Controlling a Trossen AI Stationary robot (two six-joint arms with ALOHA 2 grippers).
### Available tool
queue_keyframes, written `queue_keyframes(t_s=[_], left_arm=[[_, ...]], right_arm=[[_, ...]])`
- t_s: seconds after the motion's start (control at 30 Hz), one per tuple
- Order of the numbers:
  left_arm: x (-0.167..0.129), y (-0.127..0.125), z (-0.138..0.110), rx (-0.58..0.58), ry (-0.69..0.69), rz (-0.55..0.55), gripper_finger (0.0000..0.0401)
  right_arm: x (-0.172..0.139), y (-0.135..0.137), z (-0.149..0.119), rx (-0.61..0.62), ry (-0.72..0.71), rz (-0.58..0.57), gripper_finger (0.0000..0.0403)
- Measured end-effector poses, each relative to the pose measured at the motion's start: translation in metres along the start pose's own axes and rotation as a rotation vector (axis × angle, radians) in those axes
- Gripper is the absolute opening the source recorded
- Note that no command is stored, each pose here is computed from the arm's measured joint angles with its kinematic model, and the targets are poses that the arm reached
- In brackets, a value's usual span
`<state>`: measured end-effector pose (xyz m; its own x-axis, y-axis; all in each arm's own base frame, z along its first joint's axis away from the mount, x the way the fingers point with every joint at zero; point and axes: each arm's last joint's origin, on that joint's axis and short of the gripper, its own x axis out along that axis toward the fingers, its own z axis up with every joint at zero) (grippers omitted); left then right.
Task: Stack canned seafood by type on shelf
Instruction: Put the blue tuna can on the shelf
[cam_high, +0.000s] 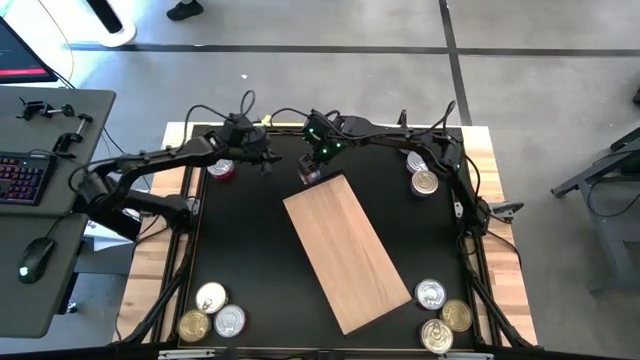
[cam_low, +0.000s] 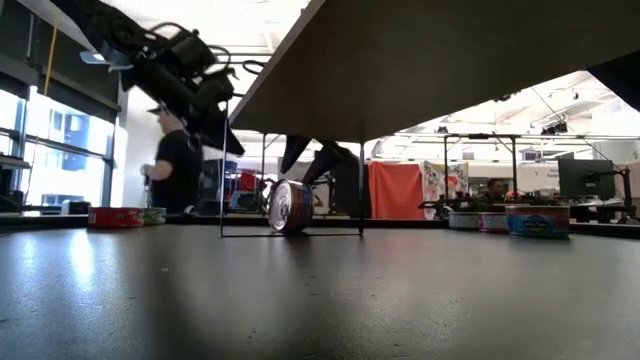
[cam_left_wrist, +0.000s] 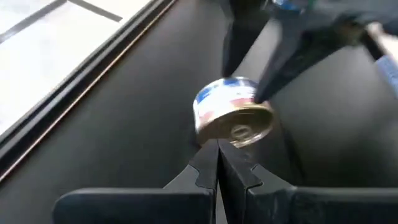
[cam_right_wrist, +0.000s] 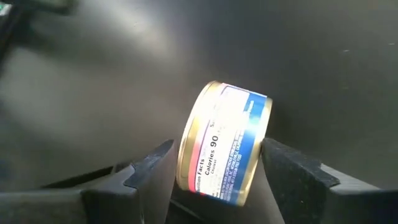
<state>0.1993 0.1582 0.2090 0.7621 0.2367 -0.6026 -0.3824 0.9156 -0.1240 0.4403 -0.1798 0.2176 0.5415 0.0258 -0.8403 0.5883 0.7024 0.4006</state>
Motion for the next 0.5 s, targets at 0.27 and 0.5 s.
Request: queue_keyframes(t_s=[0.27,0.5], left_arm=[[0.031,0.011,-0.005,0.020,-0.022,-0.044,0.0000],[0.042,0.011,-0.015,-0.033,0.047,-0.066,0.0000]], right_arm=[[-0.001,0.000,0.000,-0.072,0.015,0.049,0.0226],[-0.004,0.001,0.003,-0.171,-0.008,-0.008,0.0226]])
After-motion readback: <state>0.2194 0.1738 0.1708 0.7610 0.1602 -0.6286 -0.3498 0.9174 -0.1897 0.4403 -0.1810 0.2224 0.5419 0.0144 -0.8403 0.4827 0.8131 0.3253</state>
